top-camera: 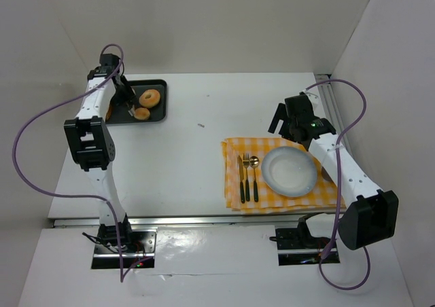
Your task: Place the bread
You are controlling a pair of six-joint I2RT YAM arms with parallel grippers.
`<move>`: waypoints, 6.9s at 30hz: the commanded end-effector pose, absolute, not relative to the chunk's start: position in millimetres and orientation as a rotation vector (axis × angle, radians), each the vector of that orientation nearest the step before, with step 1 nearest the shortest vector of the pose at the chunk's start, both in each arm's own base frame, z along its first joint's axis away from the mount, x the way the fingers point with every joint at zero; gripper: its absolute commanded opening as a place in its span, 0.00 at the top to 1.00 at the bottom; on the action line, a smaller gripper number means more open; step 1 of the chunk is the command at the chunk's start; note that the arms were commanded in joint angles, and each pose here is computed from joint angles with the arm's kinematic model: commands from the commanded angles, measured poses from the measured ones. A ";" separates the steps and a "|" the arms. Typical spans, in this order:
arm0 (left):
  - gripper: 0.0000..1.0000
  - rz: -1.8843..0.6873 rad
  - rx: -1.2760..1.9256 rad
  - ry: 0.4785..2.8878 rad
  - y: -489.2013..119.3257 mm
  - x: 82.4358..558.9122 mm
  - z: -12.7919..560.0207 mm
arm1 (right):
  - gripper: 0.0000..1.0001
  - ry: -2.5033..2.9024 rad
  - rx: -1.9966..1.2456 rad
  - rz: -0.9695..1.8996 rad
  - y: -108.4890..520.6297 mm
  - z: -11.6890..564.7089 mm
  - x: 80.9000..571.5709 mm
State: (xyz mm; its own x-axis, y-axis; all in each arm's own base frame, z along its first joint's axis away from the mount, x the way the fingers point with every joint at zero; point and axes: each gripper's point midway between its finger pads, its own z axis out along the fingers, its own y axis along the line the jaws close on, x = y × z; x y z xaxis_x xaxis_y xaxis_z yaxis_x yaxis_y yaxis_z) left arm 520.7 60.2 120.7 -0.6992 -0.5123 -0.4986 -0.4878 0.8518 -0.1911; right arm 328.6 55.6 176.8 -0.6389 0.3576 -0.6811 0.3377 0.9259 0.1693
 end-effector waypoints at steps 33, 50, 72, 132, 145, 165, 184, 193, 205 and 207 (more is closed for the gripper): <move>0.83 -0.947 0.467 2.243 -329.1 252.6 244.1 | 0.00 1.896 0.576 0.026 15.6 332.3 309.8; 0.65 -1.112 0.774 2.246 -484.0 232.0 183.6 | 0.00 1.824 0.610 -0.045 -8.4 367.1 275.5; 0.38 -0.841 0.692 2.247 -405.0 232.4 229.6 | 0.00 1.836 0.600 -0.057 -7.6 356.9 279.7; 0.64 -0.290 -0.722 2.411 12.7 505.9 157.0 | 0.00 1.927 0.550 0.064 24.5 325.6 313.4; 0.78 -0.267 -0.690 2.268 29.1 492.0 224.6 | 0.00 1.916 0.560 0.074 23.0 328.0 306.4; 0.80 -0.421 -0.215 2.346 -111.0 386.8 254.2 | 0.00 1.877 0.576 0.063 16.6 342.8 299.9; 0.80 -0.884 0.389 2.400 -402.0 247.3 235.4 | 0.00 1.822 0.581 0.022 1.4 366.7 276.6; 0.50 -0.842 0.390 2.439 -440.4 261.4 205.1 | 0.00 1.822 0.591 -0.001 -4.2 366.1 267.8; 0.36 -0.876 0.456 2.355 -427.9 252.9 253.6 | 0.00 1.816 0.592 0.002 -3.5 365.2 270.8; 0.36 -0.859 0.463 2.349 -419.8 250.1 262.3 | 0.00 1.825 0.591 -0.003 -2.5 361.3 274.5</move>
State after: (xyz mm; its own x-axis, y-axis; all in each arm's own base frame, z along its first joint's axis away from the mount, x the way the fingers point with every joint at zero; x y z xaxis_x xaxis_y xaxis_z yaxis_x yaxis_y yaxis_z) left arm 251.8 -426.1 201.4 -0.8252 0.1569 -0.5426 0.4425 0.7766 -0.4485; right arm 274.4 1.6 352.5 -0.2383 0.3975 -0.8861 0.3879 0.8754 0.2884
